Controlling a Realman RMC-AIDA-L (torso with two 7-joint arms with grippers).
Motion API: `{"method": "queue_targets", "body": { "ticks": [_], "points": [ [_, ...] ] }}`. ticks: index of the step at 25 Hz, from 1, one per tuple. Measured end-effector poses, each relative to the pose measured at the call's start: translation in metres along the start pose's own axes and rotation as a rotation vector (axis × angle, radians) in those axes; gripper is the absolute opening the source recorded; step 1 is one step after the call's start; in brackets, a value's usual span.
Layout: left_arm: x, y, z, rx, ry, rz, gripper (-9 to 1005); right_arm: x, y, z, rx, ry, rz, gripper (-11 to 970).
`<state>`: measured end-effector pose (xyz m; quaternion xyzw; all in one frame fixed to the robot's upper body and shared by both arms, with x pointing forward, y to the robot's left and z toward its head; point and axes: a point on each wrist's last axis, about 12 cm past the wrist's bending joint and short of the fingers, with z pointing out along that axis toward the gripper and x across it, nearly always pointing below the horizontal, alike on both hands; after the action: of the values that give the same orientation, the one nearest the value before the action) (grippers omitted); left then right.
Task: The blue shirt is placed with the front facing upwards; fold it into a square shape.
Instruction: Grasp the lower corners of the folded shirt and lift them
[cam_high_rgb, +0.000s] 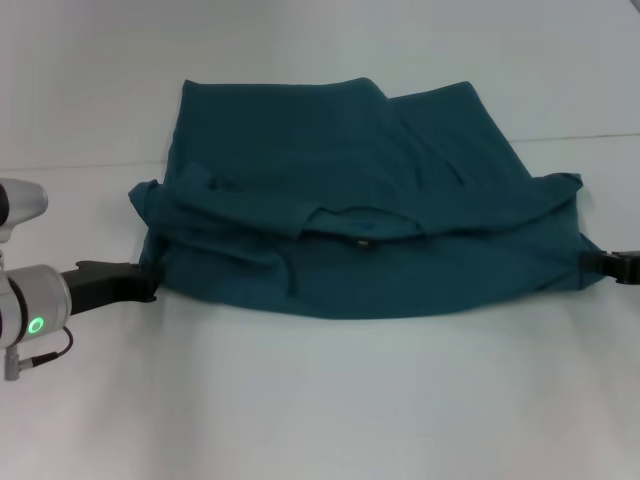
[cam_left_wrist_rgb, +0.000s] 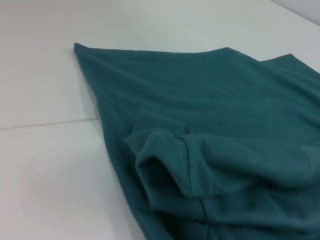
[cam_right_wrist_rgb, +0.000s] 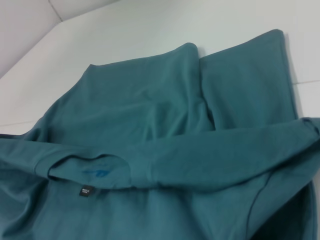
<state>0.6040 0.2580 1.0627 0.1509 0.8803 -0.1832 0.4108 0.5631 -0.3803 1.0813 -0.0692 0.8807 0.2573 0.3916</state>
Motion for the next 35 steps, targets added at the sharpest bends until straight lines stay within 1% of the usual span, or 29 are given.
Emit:
{"method": "queue_targets", "body": {
  "ticks": [2,6,14,20,22,27,35],
  "points": [
    [0.002,0.000,-0.004,0.020,0.006,0.000,7,0.003,-0.001,-0.005,-0.004,0.001,-0.004,32],
    [0.005,0.000,-0.018,0.085,0.016,-0.007,7,0.010,-0.002,-0.016,-0.009,-0.009,-0.007,32],
    [0.018,-0.001,-0.052,0.248,0.038,-0.056,6,0.031,-0.001,-0.036,-0.077,0.007,-0.034,31],
    [0.030,0.009,-0.077,0.287,0.025,-0.122,6,0.050,-0.008,-0.054,-0.071,0.019,-0.021,31],
    [0.034,0.011,-0.082,0.293,0.027,-0.133,6,0.055,-0.010,-0.060,-0.069,0.021,-0.015,32],
    [0.040,0.014,-0.088,0.293,0.069,-0.131,6,0.063,-0.012,-0.074,-0.059,0.009,-0.007,32],
    [0.042,0.012,-0.088,0.307,0.085,-0.127,7,0.069,-0.010,-0.078,-0.070,0.008,-0.005,31]
  ]
}}
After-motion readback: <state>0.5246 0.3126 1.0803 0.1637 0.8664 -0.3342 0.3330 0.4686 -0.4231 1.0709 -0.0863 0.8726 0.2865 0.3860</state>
